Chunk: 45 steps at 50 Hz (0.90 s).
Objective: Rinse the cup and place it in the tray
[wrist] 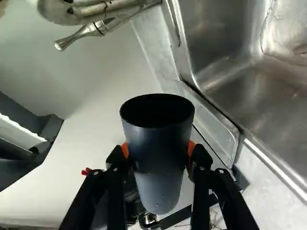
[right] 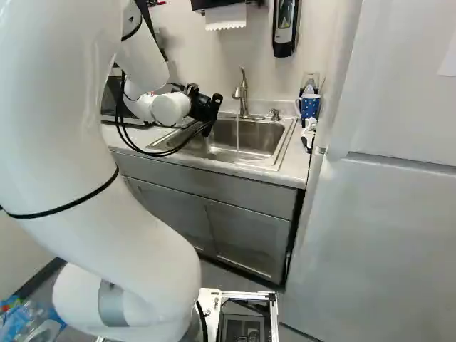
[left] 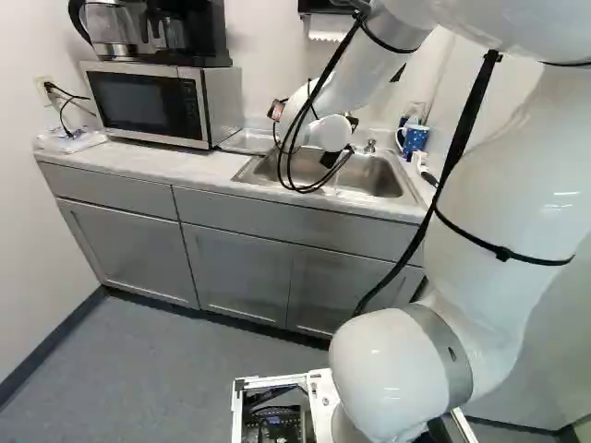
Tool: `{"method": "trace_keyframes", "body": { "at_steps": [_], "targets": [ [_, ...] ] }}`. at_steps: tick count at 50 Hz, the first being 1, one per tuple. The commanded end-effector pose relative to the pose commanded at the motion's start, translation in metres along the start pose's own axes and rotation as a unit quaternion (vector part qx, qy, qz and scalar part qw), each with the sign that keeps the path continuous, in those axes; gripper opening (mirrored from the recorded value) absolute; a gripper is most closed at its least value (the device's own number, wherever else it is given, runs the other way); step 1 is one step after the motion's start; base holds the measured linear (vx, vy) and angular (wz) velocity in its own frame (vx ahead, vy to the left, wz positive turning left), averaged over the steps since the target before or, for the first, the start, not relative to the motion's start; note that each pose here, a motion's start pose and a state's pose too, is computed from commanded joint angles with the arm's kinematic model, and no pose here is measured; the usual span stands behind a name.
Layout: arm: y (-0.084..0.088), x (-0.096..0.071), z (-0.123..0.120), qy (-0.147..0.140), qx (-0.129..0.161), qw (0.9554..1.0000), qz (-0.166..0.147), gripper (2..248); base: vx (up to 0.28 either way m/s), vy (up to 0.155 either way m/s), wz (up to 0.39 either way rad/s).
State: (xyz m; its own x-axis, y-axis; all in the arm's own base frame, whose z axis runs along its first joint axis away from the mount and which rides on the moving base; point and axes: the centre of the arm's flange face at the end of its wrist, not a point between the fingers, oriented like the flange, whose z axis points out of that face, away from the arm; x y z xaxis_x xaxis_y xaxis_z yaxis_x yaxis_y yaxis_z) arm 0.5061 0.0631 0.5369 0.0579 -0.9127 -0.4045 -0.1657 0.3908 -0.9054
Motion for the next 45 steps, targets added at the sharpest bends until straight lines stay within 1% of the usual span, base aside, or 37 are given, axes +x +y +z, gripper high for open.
{"method": "trace_keyframes", "body": {
  "at_steps": [11,22,33,39,45],
  "targets": [
    [0.0,0.0,0.0,0.0,0.0,0.9983,-0.058,125,0.0,0.0,0.0],
    [0.0,0.0,0.0,0.0,0.0,0.9933,-0.115,125,0.0,0.0,0.0],
    [0.0,0.0,0.0,0.0,0.0,0.985,-0.173,125,0.0,0.0,0.0],
    [0.0,0.0,0.0,0.0,0.0,0.9791,-0.204,125,0.0,0.0,0.0],
    [0.0,0.0,0.0,0.0,0.0,0.9721,-0.234,125,0.0,0.0,0.0]
  ]
}}
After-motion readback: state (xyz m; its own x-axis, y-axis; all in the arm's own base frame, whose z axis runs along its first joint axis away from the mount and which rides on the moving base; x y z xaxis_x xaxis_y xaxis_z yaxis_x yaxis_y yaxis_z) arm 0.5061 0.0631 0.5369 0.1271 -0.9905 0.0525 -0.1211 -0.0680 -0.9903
